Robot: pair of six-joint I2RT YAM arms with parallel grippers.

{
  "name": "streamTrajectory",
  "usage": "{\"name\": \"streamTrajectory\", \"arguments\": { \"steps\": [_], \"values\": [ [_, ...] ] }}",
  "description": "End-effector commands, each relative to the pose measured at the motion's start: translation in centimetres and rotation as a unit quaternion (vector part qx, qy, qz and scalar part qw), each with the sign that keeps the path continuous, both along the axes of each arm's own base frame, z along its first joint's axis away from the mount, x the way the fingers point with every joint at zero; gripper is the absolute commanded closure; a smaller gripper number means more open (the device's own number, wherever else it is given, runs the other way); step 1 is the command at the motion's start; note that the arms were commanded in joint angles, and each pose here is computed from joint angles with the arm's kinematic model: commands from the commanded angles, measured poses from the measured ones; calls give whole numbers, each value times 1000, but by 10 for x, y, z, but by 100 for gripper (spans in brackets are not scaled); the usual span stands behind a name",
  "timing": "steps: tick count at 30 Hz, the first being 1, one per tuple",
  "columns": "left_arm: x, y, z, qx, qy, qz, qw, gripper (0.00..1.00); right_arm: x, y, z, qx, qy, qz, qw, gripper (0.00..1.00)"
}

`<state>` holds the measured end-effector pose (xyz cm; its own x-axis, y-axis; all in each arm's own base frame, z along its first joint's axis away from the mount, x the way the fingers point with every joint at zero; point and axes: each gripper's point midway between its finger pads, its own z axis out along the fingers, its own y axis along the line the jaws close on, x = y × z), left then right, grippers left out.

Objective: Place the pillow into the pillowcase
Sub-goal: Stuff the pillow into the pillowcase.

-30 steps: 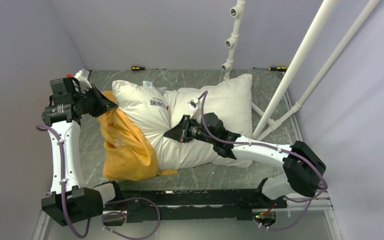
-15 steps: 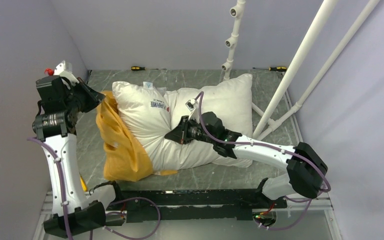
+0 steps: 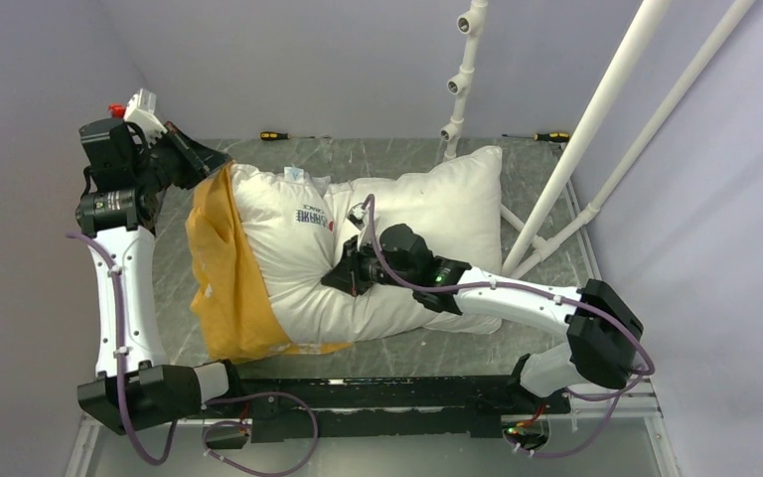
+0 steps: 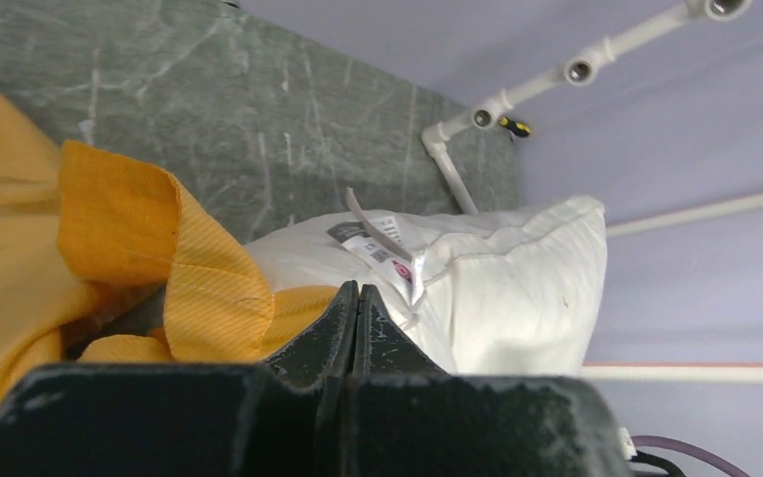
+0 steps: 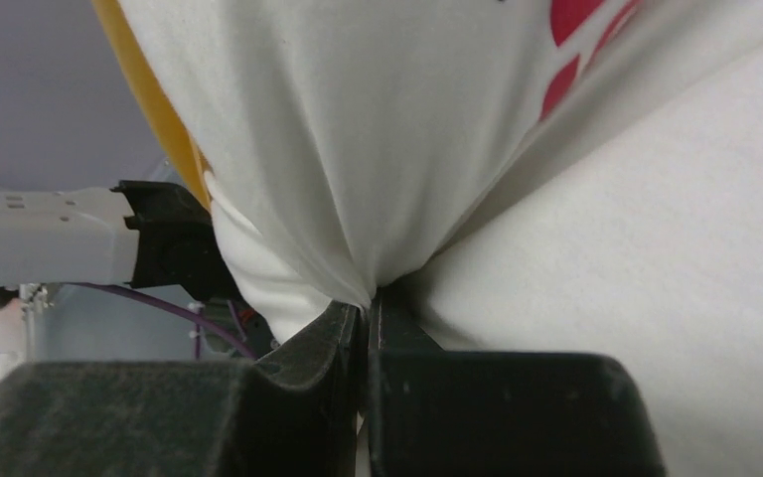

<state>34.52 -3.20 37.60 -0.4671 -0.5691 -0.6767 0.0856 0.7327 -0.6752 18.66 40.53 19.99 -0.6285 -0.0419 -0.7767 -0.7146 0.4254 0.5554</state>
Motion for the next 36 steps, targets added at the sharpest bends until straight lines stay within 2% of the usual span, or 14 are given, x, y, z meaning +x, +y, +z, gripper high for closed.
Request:
{"name": "streamTrajectory", "arguments": {
  "steps": [1, 4, 12, 15, 18, 20, 21, 25, 27, 32, 36],
  "values": [
    [-14, -34, 88, 24, -171, -86, 981, 100, -43, -12, -67, -131, 39, 66, 988, 100],
    [-26, -63, 94, 7, -180, -162, 970, 100, -40, -15, -75, -160, 36, 56, 985, 100],
    [-77, -127, 85, 42, -178, -286, 941, 100, -29, -19, -85, -199, 39, 26, 979, 100],
    [-97, -136, 85, 42, -179, -303, 935, 100, -26, -21, -89, -210, 42, 14, 977, 100],
    [-98, -134, 58, 50, -145, -292, 944, 100, -25, -20, -80, -195, 38, 10, 980, 99],
    [-96, -134, 35, 48, -119, -289, 949, 100, -22, -20, -64, -177, 27, 0, 984, 90],
    [-96, -134, 26, 48, -110, -289, 950, 100, -19, -22, -51, -166, 15, -10, 986, 82],
    [-95, -129, 13, 55, -101, -265, 957, 100, -13, -37, 17, -98, -40, -46, 993, 35],
    [-96, -128, 12, 57, -100, -260, 959, 100, -14, -46, 61, -44, -77, -48, 995, 23],
    [-96, -127, 15, 59, -101, -255, 960, 100, -20, -63, 153, 59, -181, -47, 981, 18],
    [-97, -125, 20, 62, -103, -245, 962, 100, -2, -55, 185, 75, -224, -57, 970, 17]
  ]
}}
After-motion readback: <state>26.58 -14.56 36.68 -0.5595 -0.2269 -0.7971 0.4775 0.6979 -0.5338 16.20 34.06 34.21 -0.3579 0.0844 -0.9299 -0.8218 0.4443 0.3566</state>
